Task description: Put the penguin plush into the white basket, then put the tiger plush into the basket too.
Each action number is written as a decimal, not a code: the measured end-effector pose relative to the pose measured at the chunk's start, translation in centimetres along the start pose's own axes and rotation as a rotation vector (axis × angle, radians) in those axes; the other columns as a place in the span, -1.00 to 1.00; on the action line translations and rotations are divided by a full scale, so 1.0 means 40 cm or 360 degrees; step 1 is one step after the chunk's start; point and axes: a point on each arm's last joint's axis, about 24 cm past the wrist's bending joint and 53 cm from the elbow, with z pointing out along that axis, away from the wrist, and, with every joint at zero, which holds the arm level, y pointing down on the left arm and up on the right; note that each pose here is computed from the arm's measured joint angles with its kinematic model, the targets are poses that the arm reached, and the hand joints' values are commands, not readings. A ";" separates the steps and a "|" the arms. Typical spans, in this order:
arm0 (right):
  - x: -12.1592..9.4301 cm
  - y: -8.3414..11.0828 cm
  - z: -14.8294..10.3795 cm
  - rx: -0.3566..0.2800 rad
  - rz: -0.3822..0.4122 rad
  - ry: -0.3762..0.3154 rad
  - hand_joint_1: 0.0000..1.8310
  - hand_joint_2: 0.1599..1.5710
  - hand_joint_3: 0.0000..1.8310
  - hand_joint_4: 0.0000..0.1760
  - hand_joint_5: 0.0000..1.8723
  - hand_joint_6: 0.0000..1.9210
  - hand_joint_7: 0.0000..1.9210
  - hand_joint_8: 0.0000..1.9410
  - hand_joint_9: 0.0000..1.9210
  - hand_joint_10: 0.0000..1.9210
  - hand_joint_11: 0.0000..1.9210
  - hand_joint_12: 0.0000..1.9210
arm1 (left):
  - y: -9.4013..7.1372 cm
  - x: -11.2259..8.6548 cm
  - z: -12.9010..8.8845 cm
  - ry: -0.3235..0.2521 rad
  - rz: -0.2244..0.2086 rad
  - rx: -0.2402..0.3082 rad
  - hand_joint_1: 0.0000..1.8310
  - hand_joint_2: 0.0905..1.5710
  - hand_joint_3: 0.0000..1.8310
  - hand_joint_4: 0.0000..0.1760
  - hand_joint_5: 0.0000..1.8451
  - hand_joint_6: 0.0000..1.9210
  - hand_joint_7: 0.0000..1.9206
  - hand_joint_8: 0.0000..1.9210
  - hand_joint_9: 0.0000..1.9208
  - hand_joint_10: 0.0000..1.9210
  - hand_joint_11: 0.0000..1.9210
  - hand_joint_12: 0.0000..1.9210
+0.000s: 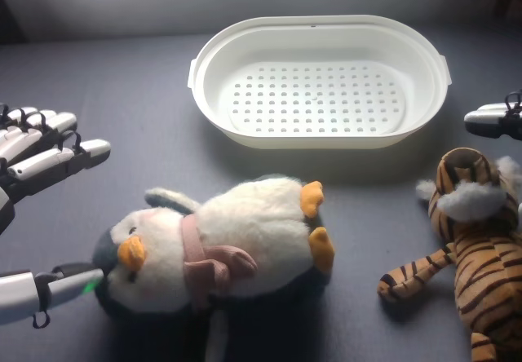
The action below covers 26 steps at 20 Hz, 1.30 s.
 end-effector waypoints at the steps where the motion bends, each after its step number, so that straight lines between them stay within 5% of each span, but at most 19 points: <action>1: 0.000 0.000 0.000 0.0000 0.0000 0.0001 -0.30 0.58 -1.00 -0.25 -0.56 -1.00 -0.56 -1.00 -0.52 -1.00 -0.79 -0.29 | 0.000 0.000 0.000 0.0001 -0.0001 0.0000 -0.28 0.18 -1.00 0.12 -0.63 -1.00 -0.83 -1.00 -0.86 -0.99 -1.00 -0.63; 5: 0.001 -0.001 0.000 0.0001 0.0003 0.0000 -0.29 0.59 -0.99 -0.54 -0.55 -1.00 -0.55 -1.00 -0.52 -1.00 -0.82 -0.32 | -0.002 0.003 0.000 0.0008 0.0000 0.0004 -0.27 0.14 -1.00 0.65 -0.69 -1.00 -0.87 -1.00 -0.90 -1.00 -1.00 -0.85; 8: 0.000 -0.001 0.000 0.0001 0.0003 -0.0001 -0.30 0.59 -1.00 -0.39 -0.55 -1.00 -0.55 -1.00 -0.52 -1.00 -0.83 -0.33 | -0.023 0.034 0.016 0.0100 0.0007 0.0063 -0.31 -0.06 -1.00 0.97 -0.79 -1.00 -0.84 -1.00 -0.77 -0.99 -1.00 -0.27; 11: 0.000 0.000 0.000 0.0000 0.0002 0.0001 -0.29 0.58 -1.00 -0.41 -0.55 -1.00 -0.53 -1.00 -0.51 -0.99 -0.83 -0.33 | -0.037 0.104 0.058 0.0256 0.0026 0.0113 -0.27 -0.13 -1.00 1.00 -0.92 -1.00 -0.84 -1.00 -0.79 -1.00 -1.00 -0.22; 16: -0.001 -0.002 0.000 0.0001 0.0003 0.0001 -0.23 0.58 -1.00 -0.79 -0.51 -1.00 -0.52 -1.00 -0.51 -1.00 -0.69 -0.53 | -0.042 0.206 0.114 0.0463 0.0197 0.0118 -0.12 -0.17 -1.00 1.00 -0.87 -1.00 -0.92 -1.00 -0.80 -0.99 -1.00 -0.14; 17: -0.001 -0.001 0.000 0.0000 0.0005 0.0001 -0.19 0.59 -1.00 -1.00 -0.50 -1.00 -0.52 -1.00 -0.52 -1.00 -0.70 -0.54 | -0.035 0.229 0.119 0.0511 0.0239 0.0105 -0.05 -0.04 -0.99 0.79 -0.71 -0.99 -0.76 -0.99 -0.61 -0.96 -0.86 0.00; 18: -0.001 -0.001 0.000 0.0000 0.0003 0.0001 -0.19 0.59 -1.00 -0.95 -0.50 -1.00 -0.52 -1.00 -0.52 -1.00 -0.70 -0.54 | -0.031 0.243 0.120 0.0543 0.0272 0.0093 0.18 0.23 -0.99 -1.00 -0.30 -0.96 -0.30 -0.88 -0.23 -0.82 -0.56 0.15; 19: -0.001 -0.002 0.000 0.0002 0.0004 0.0001 -0.22 0.59 -1.00 -0.86 -0.51 -1.00 -0.53 -1.00 -0.52 -1.00 -0.68 -0.55 | -0.035 0.248 0.134 0.0541 0.0303 0.0103 0.34 0.35 -0.99 -1.00 -0.02 -0.34 -0.01 -0.04 0.01 -0.52 -0.30 0.32; 20: -0.001 -0.002 0.000 0.0000 0.0003 0.0002 -0.25 0.59 -1.00 -0.68 -0.52 -1.00 -0.53 -1.00 -0.51 -1.00 -0.63 -0.59 | -0.042 0.243 0.146 0.0521 0.0306 0.0115 0.37 0.41 -1.00 -1.00 0.05 -0.28 -0.06 0.37 0.05 0.18 -0.04 0.58; 21: -0.001 -0.001 0.000 -0.0002 0.0007 0.0001 -0.25 0.59 -1.00 -0.64 -0.52 -1.00 -0.53 -1.00 -0.52 -1.00 -0.66 -0.62 | -0.045 0.232 0.156 0.0492 0.0308 0.0128 0.37 0.44 -1.00 -1.00 0.05 -0.27 -0.10 0.49 0.07 0.51 0.07 0.70; 22: -0.001 -0.002 0.000 0.0000 0.0008 0.0001 -0.27 0.59 -1.00 -0.59 -0.53 -1.00 -0.54 -1.00 -0.53 -1.00 -0.68 -0.63 | -0.048 0.228 0.158 0.0480 0.0301 0.0132 0.37 0.44 -1.00 -1.00 0.07 -0.29 -0.10 0.51 0.06 0.58 0.05 0.71; 25: -0.002 -0.003 0.000 0.0003 0.0009 -0.0001 -0.24 0.58 -1.00 -0.87 -0.50 -1.00 -0.51 -1.00 -0.50 -1.00 -0.60 -0.66 | -0.067 0.201 0.166 0.0452 0.0319 0.0168 0.36 0.44 -1.00 -1.00 0.04 -0.22 -0.09 0.50 0.04 0.62 0.05 0.90; 26: -0.001 -0.002 0.000 0.0001 0.0009 0.0001 -0.26 0.58 -1.00 -0.88 -0.50 -1.00 -0.52 -1.00 -0.50 -1.00 -0.56 -0.72 | -0.076 0.167 0.173 0.0410 0.0326 0.0185 0.38 0.41 -1.00 -1.00 0.09 -0.31 -0.04 0.41 0.04 0.50 0.00 0.87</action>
